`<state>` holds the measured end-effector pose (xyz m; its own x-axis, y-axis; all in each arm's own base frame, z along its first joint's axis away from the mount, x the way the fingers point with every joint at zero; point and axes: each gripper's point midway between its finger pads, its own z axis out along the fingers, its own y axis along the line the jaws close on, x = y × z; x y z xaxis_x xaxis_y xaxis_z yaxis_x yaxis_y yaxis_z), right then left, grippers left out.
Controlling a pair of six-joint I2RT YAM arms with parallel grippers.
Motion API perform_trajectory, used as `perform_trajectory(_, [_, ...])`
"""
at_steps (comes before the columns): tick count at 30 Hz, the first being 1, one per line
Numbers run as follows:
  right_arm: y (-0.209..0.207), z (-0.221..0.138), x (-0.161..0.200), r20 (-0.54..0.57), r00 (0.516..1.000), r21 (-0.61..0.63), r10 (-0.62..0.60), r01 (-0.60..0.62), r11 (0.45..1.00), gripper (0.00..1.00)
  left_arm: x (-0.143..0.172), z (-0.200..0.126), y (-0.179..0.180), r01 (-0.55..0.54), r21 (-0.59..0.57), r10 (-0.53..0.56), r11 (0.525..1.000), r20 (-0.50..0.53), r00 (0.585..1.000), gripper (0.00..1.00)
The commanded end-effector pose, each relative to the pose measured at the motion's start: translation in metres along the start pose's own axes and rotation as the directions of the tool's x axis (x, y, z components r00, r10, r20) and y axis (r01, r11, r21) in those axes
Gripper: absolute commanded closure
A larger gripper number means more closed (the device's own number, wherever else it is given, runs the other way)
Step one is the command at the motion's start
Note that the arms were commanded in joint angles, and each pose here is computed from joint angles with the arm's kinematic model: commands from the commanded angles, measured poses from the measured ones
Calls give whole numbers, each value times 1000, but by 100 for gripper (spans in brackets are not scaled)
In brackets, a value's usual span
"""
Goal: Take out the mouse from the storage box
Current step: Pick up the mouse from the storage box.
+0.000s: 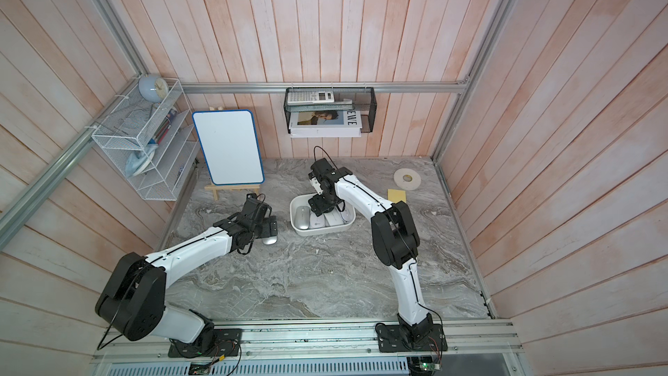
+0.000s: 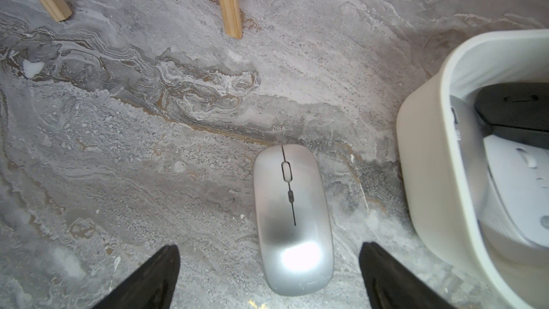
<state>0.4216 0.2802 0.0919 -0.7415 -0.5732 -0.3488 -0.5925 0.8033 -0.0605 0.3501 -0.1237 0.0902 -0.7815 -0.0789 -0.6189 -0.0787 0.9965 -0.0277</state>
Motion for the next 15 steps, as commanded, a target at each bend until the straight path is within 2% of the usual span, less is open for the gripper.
perform_trajectory(1, [4, 9, 4, -57, 997, -1, -53, 53, 999, 8, -4, -5, -3, -1, 24, 0, 1000, 22, 1000, 0])
perform_trajectory(10, [6, 29, -6, -89, 994, -5, -66, 65, 998, 8, -2, -1, -2, -7, 9, 7, 1000, 16, 1000, 0])
perform_trajectory(15, [11, 38, -3, -108, 991, -12, -73, 72, 997, 13, -1, 0, -2, -10, 8, 10, 1000, 13, 1000, 0])
